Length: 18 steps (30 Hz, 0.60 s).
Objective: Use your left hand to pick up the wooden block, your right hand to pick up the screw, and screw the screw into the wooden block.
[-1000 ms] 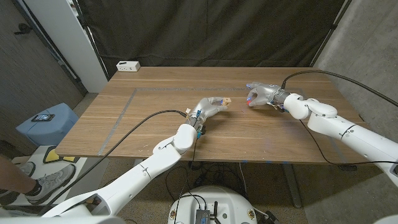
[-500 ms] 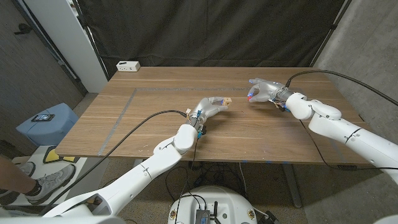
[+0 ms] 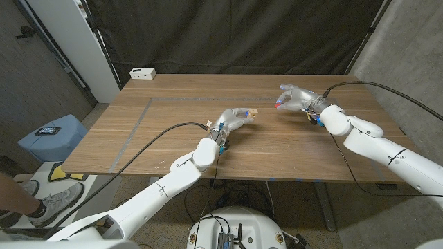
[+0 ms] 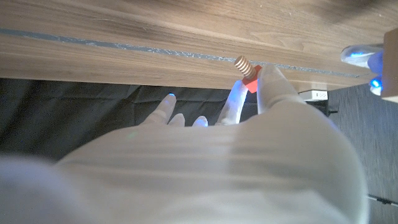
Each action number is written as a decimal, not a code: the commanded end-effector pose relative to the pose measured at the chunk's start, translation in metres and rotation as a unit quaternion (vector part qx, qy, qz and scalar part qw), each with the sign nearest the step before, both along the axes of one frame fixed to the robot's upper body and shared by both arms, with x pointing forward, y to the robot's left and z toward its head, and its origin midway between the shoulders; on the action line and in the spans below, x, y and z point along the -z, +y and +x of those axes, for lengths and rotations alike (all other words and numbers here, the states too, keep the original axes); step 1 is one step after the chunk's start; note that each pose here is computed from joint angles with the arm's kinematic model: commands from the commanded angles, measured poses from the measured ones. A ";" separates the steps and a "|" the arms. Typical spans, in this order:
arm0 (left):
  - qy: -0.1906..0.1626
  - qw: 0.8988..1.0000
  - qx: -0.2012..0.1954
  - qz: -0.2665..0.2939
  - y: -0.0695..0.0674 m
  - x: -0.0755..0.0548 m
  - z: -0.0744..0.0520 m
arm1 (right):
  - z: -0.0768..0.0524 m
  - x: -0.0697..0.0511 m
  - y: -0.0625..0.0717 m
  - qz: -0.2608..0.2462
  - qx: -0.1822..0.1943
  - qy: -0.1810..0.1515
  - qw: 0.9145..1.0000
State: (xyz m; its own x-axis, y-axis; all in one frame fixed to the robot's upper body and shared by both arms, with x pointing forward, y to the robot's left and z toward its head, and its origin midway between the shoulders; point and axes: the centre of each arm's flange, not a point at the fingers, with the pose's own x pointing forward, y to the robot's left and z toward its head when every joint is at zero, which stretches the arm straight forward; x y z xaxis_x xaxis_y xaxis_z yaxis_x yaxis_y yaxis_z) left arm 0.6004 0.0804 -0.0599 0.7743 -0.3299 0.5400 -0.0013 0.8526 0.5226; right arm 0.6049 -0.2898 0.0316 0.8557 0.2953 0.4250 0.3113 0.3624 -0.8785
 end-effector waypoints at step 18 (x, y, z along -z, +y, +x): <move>-0.002 1.000 0.016 0.006 0.001 -0.006 0.012 | -0.020 0.011 0.002 0.209 -0.056 0.003 0.976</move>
State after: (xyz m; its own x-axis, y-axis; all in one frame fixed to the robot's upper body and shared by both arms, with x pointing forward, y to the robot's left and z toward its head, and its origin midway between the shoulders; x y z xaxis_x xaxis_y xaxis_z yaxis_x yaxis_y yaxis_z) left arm 0.6077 0.0831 -0.0553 0.7661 -0.3468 0.5411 0.0107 0.8487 0.5288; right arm 0.5911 -0.2864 0.0257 0.8372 0.2336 0.4945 0.2781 0.5968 -0.7527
